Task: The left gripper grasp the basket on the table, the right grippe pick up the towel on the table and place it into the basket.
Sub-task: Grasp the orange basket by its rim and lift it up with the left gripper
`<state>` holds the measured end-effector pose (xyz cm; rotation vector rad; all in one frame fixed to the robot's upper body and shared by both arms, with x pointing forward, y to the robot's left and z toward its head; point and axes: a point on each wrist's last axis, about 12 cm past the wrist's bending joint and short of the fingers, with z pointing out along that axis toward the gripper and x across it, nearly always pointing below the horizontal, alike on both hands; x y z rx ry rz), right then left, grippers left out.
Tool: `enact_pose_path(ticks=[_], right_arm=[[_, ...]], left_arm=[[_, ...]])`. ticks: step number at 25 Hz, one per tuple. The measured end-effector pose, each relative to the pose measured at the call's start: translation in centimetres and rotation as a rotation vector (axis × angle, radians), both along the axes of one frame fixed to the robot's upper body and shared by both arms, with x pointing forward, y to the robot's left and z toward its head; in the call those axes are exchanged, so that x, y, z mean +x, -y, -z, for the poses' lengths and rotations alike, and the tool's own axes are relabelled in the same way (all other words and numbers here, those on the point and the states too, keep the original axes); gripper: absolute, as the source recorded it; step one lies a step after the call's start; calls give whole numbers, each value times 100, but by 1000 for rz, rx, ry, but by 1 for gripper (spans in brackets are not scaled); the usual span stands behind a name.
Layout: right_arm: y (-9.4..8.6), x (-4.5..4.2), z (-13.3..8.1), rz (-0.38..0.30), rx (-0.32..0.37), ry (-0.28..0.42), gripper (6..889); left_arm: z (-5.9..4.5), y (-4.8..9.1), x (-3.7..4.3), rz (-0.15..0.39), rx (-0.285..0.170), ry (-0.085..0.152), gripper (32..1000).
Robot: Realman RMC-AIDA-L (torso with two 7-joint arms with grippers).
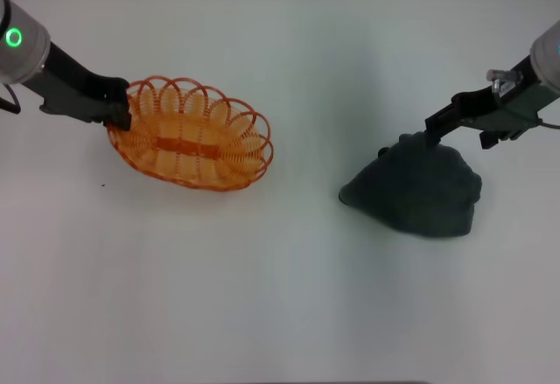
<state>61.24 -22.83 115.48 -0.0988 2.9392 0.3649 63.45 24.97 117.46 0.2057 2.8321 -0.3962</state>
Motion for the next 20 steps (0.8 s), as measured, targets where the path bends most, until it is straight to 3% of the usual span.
enact_pose_path(ticks=[4,6,13,14,20], right_arm=[[15,3,-5,3,5,2,838],[22,4,-5,5,6,3,838],[33,10,-5,5,0,8,839],[37,17,-8,5,-1,14,839],[67,31,27,-2,-10,20,840]], left_arm=[[-138,63,-25,7,-13,15,94],[-182,97,-41,6,-31,11,94],[-238,226,-73,-12,-87,-25,94],[-251,303,-81,3,-100,-30,94],[-323,388,-89,30,-106,-10,94]])
